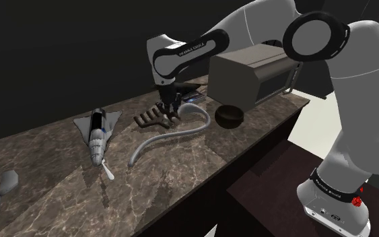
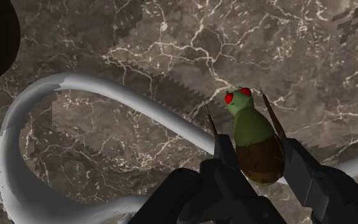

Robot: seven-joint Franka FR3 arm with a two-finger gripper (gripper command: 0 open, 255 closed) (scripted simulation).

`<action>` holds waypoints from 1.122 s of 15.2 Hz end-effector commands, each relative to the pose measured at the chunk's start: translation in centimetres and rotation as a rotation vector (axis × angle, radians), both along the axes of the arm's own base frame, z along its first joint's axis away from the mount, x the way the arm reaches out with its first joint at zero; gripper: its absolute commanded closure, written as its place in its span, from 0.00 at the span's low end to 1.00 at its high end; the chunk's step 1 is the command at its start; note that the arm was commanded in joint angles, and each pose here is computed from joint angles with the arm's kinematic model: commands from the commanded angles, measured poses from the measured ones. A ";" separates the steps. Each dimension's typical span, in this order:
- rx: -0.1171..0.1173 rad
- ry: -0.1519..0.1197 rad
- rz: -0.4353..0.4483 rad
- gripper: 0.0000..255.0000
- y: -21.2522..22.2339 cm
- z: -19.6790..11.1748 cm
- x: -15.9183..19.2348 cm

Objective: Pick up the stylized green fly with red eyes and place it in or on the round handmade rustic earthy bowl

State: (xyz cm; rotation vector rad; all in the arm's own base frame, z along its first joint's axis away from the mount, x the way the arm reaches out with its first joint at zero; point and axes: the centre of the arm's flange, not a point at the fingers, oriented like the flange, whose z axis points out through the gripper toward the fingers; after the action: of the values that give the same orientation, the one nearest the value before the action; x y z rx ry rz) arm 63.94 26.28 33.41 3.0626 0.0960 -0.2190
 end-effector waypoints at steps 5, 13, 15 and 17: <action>0.000 0.000 0.000 1.00 0.1 3.1 0.0; 0.000 0.000 0.000 1.00 -6.4 4.8 -1.1; 0.000 0.000 0.000 1.00 -9.0 4.9 -1.5; 0.000 0.000 0.000 1.00 -11.6 5.1 -2.0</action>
State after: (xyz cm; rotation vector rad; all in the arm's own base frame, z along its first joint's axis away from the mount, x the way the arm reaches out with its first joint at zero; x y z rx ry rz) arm 62.28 16.01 38.23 3.0622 0.0946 -0.2197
